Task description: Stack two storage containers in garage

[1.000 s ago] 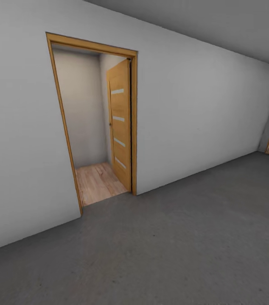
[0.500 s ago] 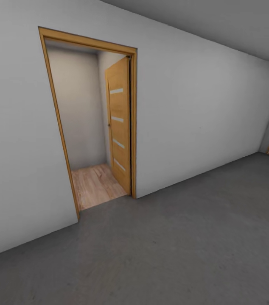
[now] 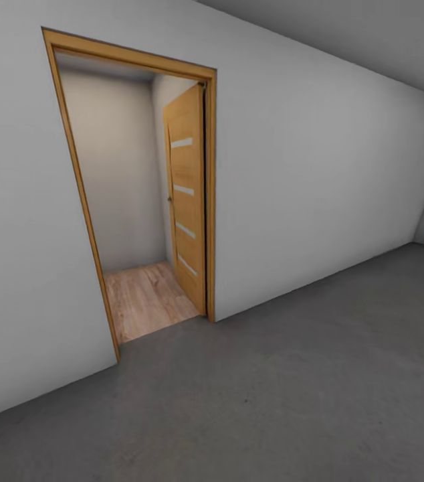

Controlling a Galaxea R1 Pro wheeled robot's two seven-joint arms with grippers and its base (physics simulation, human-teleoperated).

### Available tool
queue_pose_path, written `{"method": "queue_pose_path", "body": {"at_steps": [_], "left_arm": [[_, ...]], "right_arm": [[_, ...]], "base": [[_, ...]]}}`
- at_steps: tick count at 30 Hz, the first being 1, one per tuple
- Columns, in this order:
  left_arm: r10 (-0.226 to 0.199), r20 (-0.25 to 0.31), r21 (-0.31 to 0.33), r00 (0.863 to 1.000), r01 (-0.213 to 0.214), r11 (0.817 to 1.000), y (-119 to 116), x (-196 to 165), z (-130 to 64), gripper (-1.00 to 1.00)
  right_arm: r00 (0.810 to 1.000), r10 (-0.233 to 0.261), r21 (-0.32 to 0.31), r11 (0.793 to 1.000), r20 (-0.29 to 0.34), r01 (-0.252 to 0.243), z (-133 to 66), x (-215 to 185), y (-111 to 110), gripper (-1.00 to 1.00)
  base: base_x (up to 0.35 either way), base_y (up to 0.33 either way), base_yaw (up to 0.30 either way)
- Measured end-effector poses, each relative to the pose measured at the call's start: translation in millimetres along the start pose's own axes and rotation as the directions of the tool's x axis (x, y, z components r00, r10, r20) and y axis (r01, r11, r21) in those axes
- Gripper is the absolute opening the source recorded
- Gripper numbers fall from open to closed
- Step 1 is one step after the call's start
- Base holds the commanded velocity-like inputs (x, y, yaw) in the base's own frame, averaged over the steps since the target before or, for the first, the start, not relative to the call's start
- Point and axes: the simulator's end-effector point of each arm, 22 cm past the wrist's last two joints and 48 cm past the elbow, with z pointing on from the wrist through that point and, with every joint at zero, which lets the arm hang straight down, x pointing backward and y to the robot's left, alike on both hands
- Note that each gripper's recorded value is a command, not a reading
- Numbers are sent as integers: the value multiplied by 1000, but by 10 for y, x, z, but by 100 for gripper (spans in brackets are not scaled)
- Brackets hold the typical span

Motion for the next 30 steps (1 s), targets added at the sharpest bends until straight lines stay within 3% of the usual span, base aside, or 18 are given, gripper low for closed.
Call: {"method": "queue_pose_path", "body": {"at_steps": [30], "left_arm": [[3,-5,6,1000,-3,1000,-37,16,-5,100]], "right_arm": [[1000,2,2,1000,0,-2,0,-2,7,100]], "base": [[323,0,1]]}}
